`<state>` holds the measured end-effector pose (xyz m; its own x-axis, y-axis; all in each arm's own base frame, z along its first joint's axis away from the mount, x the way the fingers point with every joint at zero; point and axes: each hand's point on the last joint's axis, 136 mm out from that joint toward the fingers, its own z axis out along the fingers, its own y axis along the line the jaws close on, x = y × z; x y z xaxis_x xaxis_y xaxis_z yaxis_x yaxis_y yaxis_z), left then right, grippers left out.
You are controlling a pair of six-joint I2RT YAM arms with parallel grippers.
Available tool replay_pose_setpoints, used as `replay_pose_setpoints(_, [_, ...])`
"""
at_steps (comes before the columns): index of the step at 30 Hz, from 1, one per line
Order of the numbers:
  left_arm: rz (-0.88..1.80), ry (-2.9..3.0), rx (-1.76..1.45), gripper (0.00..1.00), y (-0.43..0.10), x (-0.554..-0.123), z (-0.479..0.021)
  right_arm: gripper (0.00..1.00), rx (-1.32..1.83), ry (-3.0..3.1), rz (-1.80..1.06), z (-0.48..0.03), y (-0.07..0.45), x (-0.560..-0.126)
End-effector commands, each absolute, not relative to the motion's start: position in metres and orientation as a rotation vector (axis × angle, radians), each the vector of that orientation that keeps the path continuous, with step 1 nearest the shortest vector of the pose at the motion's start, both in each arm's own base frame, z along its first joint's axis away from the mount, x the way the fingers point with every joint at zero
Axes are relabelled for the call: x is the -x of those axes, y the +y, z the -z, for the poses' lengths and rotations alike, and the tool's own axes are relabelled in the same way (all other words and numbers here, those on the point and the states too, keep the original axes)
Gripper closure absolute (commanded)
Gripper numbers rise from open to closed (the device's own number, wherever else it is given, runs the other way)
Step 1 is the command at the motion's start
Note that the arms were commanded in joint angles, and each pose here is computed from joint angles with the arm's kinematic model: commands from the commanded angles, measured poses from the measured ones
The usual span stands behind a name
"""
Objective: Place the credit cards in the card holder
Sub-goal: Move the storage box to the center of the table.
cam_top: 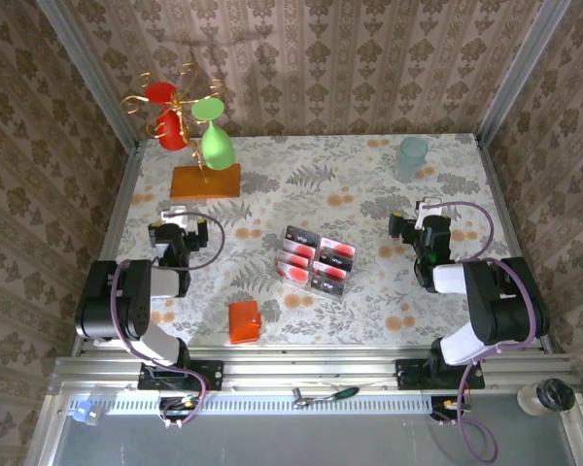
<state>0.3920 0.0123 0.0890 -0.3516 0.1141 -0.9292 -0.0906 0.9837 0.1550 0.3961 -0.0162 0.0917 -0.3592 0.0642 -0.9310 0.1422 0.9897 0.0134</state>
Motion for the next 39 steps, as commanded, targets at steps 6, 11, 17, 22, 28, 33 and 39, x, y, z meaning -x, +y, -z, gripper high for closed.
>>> replay_pose_setpoints(6, [-0.190, 1.881, 0.000, 0.00, 0.012, -0.397, -0.099, 0.00, -0.149, 1.904, 0.107, -0.099, -0.018, -0.397])
replay_pose_setpoints(11, [-0.191, 1.881, 0.000, 0.00, 0.013, -0.397, -0.099, 0.00, -0.148, 1.905, 0.107, -0.099, -0.018, -0.397])
replay_pose_setpoints(17, [-0.190, 1.884, 0.002, 0.00, 0.013, -0.398, -0.098, 0.00, -0.150, 1.906, 0.106, -0.099, -0.018, -0.397])
replay_pose_setpoints(22, [-0.189, 1.887, 0.004, 0.00, 0.014, -0.398, -0.098, 0.00, -0.150, 1.911, 0.104, -0.098, -0.018, -0.398])
replay_pose_setpoints(28, [-0.186, 1.883, 0.000, 0.00, 0.013, -0.397, -0.099, 0.00, -0.151, 1.907, 0.103, -0.099, -0.018, -0.398])
replay_pose_setpoints(33, [-0.186, 1.876, -0.004, 0.00, 0.012, -0.397, -0.100, 0.00, -0.151, 1.905, 0.103, -0.103, -0.019, -0.396])
replay_pose_setpoints(39, [-0.201, 1.864, 0.023, 0.00, 0.017, -0.392, -0.111, 0.00, -0.184, 1.919, 0.131, -0.122, -0.024, -0.393])
